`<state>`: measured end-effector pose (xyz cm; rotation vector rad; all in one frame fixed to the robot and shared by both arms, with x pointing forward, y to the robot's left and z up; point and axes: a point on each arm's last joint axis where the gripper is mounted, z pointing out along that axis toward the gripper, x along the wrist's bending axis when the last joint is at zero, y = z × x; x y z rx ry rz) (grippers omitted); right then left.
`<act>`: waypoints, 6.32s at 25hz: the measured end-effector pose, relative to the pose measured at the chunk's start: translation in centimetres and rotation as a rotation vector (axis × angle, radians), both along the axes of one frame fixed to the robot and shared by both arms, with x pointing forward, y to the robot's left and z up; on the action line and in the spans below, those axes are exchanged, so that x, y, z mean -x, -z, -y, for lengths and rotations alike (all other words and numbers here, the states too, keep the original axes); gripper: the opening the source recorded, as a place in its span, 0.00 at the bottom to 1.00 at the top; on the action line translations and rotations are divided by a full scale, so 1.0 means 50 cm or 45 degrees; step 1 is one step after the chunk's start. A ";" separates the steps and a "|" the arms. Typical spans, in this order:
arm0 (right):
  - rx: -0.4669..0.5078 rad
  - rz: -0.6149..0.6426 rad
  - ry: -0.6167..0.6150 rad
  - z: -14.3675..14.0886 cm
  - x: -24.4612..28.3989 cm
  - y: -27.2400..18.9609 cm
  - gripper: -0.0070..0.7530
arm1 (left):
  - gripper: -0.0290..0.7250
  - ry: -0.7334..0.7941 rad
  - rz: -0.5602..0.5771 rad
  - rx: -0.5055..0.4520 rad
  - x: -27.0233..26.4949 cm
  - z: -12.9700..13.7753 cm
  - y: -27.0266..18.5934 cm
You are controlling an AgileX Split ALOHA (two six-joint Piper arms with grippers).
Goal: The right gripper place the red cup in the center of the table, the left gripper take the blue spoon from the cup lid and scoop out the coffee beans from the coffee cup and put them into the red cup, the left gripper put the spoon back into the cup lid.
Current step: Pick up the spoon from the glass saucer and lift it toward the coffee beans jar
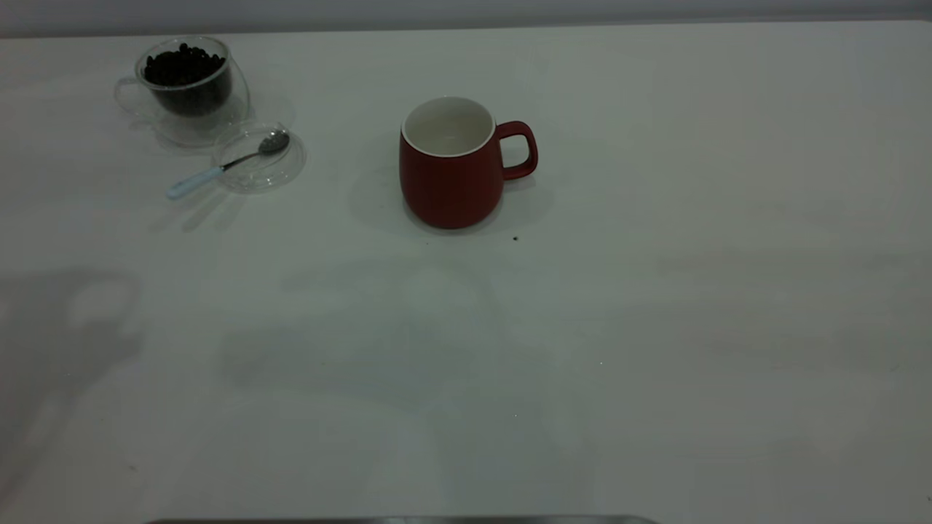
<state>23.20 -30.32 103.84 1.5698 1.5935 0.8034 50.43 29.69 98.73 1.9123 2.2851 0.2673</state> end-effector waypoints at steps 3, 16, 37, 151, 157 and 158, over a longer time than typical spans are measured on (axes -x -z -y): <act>0.000 0.000 0.000 0.000 0.000 0.000 0.47 | 0.82 -0.005 -0.039 0.004 -0.051 0.002 0.032; 0.000 0.000 0.000 0.000 0.000 0.000 0.47 | 0.81 -0.320 0.015 0.257 0.027 -0.008 -0.052; 0.000 0.000 0.000 0.000 0.000 0.000 0.47 | 0.71 -0.688 0.190 0.264 0.017 -0.026 0.204; 0.000 0.000 0.000 0.000 0.000 0.000 0.47 | 0.39 -0.222 0.227 -0.166 -0.186 -0.249 -0.109; 0.000 0.000 0.000 0.000 0.000 0.000 0.47 | 0.35 -0.135 0.233 0.653 -0.200 -0.336 0.056; 0.000 0.000 0.000 0.000 0.000 0.000 0.47 | 0.35 -0.114 0.256 0.728 -0.206 -0.339 0.081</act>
